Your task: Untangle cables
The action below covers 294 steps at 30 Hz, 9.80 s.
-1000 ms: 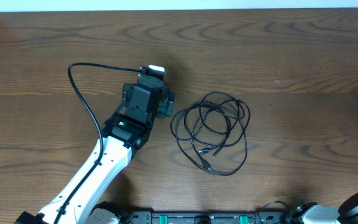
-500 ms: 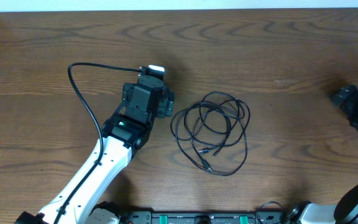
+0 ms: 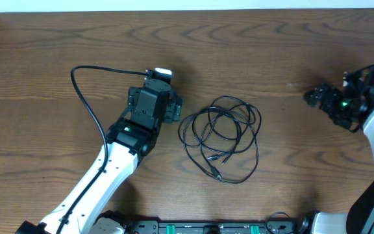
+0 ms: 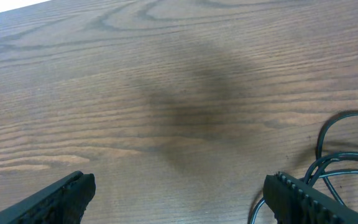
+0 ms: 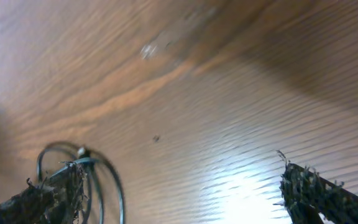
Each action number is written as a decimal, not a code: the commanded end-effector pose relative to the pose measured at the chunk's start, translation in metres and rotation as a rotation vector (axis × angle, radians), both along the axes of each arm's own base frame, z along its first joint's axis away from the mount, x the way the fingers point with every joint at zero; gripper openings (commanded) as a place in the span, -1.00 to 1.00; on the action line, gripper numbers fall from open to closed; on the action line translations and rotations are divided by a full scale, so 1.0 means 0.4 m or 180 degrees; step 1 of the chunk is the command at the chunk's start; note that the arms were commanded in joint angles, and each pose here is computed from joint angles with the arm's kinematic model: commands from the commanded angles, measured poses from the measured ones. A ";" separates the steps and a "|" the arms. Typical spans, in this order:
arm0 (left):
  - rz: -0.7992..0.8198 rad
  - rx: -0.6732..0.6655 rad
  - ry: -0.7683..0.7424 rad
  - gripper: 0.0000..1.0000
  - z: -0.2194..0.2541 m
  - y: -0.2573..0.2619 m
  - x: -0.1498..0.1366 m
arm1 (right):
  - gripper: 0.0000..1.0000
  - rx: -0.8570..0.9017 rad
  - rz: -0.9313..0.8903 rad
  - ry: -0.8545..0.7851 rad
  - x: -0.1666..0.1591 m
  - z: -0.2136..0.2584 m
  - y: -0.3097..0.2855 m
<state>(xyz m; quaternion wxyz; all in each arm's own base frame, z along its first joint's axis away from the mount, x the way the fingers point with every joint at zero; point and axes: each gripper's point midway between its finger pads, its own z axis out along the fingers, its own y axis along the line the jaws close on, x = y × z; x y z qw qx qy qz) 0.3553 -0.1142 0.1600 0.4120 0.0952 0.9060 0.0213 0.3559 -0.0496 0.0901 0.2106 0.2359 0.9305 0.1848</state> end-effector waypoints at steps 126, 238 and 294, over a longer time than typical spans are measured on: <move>0.0051 -0.0031 -0.0063 0.82 0.020 0.005 0.006 | -0.76 -0.0476 0.2823 0.0033 -0.072 -0.179 0.589; -0.3652 -0.0166 -0.0420 1.00 -0.030 -0.432 -0.136 | -0.98 0.0145 0.1238 -0.4216 0.137 1.335 0.155; -0.2417 -0.0583 -0.3268 -0.85 0.503 -0.479 -0.013 | -0.98 0.0195 0.1562 -0.3138 0.133 1.097 0.181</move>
